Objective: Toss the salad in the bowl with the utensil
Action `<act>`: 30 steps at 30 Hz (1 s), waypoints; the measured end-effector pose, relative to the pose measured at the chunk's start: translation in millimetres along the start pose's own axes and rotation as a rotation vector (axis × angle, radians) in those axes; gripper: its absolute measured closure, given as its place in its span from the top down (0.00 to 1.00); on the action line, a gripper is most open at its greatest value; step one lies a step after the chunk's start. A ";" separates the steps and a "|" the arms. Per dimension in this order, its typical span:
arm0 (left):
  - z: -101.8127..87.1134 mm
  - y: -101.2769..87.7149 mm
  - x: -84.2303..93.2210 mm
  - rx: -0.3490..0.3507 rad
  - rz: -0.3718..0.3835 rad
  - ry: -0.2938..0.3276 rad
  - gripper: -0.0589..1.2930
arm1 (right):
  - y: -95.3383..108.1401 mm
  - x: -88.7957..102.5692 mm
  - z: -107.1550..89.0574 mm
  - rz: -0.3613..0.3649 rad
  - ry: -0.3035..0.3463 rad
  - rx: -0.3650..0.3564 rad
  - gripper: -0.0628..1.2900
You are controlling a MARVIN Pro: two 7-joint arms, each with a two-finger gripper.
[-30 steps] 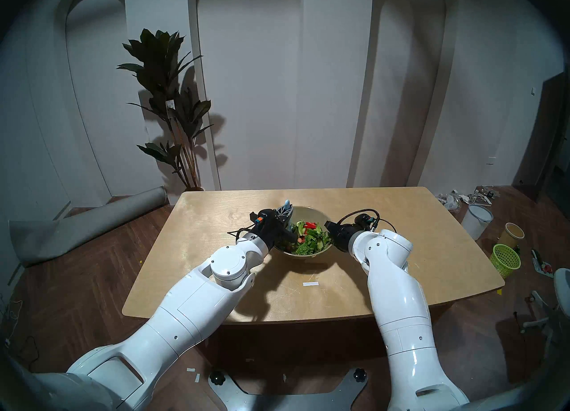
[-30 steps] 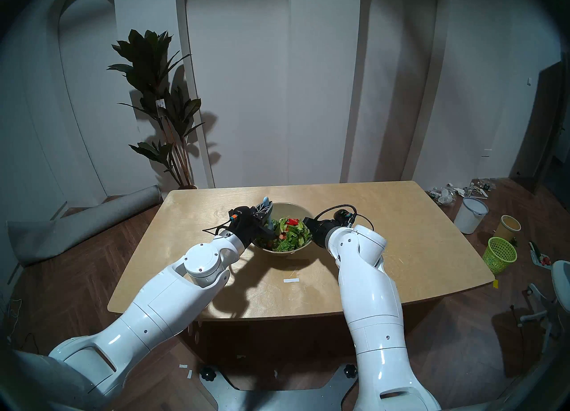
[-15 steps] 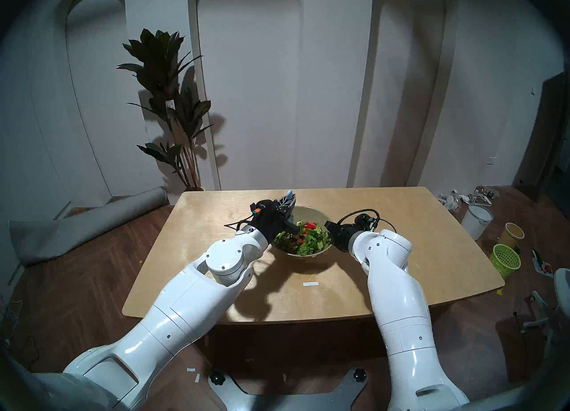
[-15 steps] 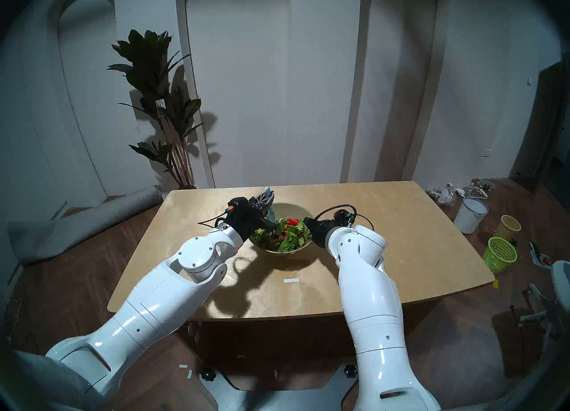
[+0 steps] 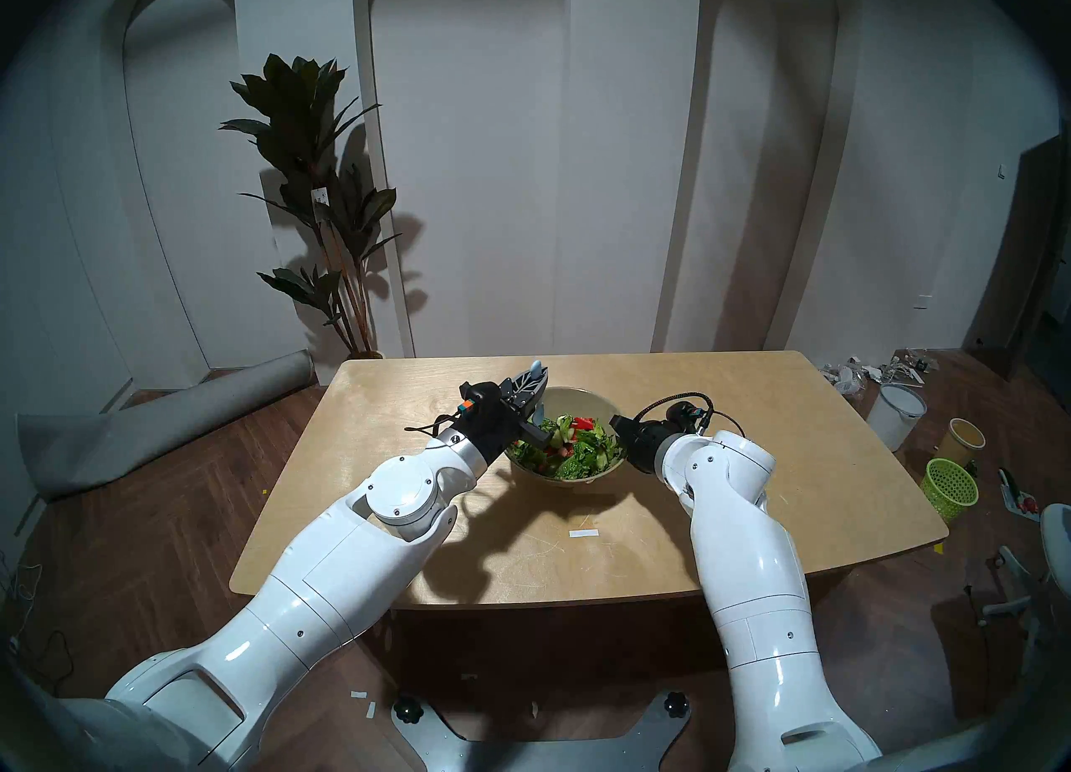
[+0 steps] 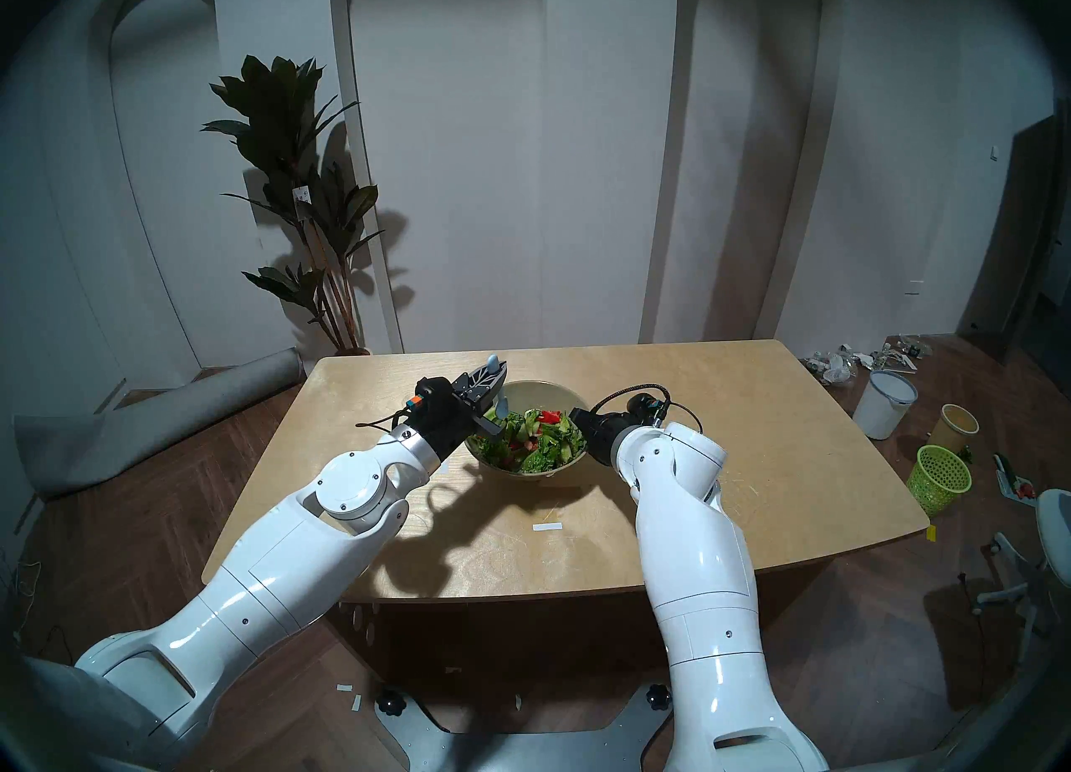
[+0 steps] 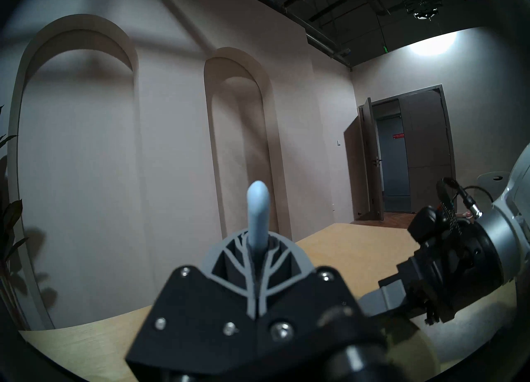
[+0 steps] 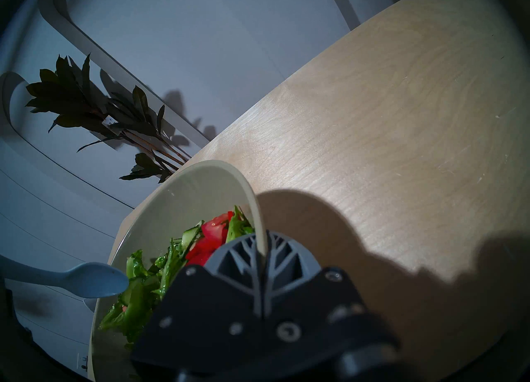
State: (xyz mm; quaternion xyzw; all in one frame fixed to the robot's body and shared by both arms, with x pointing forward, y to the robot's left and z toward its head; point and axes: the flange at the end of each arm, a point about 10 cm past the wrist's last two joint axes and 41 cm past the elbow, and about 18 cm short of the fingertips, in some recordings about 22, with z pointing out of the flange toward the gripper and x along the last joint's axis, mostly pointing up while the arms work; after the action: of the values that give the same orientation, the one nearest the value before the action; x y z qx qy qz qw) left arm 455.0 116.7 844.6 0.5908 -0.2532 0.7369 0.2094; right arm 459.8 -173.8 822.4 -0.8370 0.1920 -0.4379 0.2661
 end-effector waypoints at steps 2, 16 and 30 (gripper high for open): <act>1.5 -2.0 -3.9 -0.003 0.005 -0.005 0.02 | 0.0 0.0 0.0 0.000 0.000 0.000 0.02; 16.7 -13.7 -17.2 -0.051 0.007 -0.036 0.02 | 0.0 0.0 0.0 0.000 0.000 0.000 0.02; 30.9 -5.8 -49.5 -0.136 -0.044 -0.150 0.02 | -0.1 0.0 0.0 0.000 0.000 0.000 0.02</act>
State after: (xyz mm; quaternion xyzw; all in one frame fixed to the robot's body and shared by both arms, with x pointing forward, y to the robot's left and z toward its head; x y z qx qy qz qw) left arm 492.8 101.6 802.4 0.6343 -0.3047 0.6668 0.2455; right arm 459.8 -173.7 822.5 -0.8369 0.1919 -0.4380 0.2662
